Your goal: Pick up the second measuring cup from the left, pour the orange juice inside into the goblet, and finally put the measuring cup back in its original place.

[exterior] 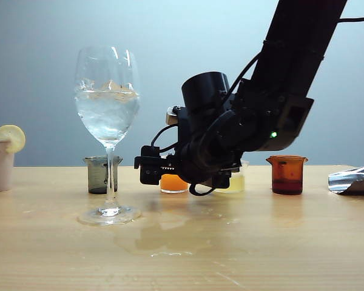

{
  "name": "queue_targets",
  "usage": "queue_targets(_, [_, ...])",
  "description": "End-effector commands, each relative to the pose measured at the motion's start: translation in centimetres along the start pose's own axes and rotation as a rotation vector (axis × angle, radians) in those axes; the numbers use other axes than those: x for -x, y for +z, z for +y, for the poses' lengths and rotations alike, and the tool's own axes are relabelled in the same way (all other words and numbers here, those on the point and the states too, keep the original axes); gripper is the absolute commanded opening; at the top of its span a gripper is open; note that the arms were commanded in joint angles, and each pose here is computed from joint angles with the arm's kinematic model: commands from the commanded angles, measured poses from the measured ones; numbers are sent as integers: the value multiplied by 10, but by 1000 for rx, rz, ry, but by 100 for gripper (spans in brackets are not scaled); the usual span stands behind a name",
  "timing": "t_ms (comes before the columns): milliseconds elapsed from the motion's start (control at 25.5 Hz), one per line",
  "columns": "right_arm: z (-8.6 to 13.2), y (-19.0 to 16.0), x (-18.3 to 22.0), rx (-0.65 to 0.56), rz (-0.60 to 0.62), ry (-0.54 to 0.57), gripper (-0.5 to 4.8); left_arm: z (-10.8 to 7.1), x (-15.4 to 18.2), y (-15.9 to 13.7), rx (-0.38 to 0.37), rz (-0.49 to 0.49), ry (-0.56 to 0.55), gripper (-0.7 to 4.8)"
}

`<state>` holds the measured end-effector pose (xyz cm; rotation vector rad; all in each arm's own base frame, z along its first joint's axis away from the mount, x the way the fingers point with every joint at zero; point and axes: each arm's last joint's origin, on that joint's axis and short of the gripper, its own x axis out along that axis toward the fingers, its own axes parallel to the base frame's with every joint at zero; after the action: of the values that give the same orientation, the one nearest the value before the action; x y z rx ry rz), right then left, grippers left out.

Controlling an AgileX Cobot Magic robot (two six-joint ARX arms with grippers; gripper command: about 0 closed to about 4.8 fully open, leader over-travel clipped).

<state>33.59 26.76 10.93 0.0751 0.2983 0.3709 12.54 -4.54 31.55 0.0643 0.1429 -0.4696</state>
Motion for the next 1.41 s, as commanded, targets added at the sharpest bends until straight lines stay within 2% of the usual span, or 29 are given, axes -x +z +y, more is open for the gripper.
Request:
queue_targets(39, [3, 5, -3, -3, -8, 5, 479, 0, 1, 3, -33, -17, 3, -5])
queue_targets(666, [2, -1, -9, -1, 3, -4, 478, 0, 1, 1, -45, 2, 1, -5])
queue_targets(783, [2, -1, -9, -1, 4, -3, 401, 0, 1, 0, -43, 13, 1, -5])
queue_targets(822, [2, -1, -9, 0, 4, -3, 358, 0, 1, 0, -42, 15, 0, -5])
queue_targets(861, [2, -1, -9, 0, 4, -3, 290, 0, 1, -1, -42, 17, 0, -5])
queue_targets(979, [2, -1, -9, 0, 4, -3, 174, 0, 1, -1, -42, 20, 0, -5])
queue_targets(1018, [2, -1, -9, 0, 5, 0, 153, 0, 1, -1, -42, 20, 0, -5])
queue_targets(1214, [3, 0, -8, 12, 3, 4, 142, 0, 1, -1, -42, 19, 0, -5])
queue_targets(1410, [7, 12, -3, 17, -3, 68, 142, 0, 1, 0, -43, 15, 0, -5])
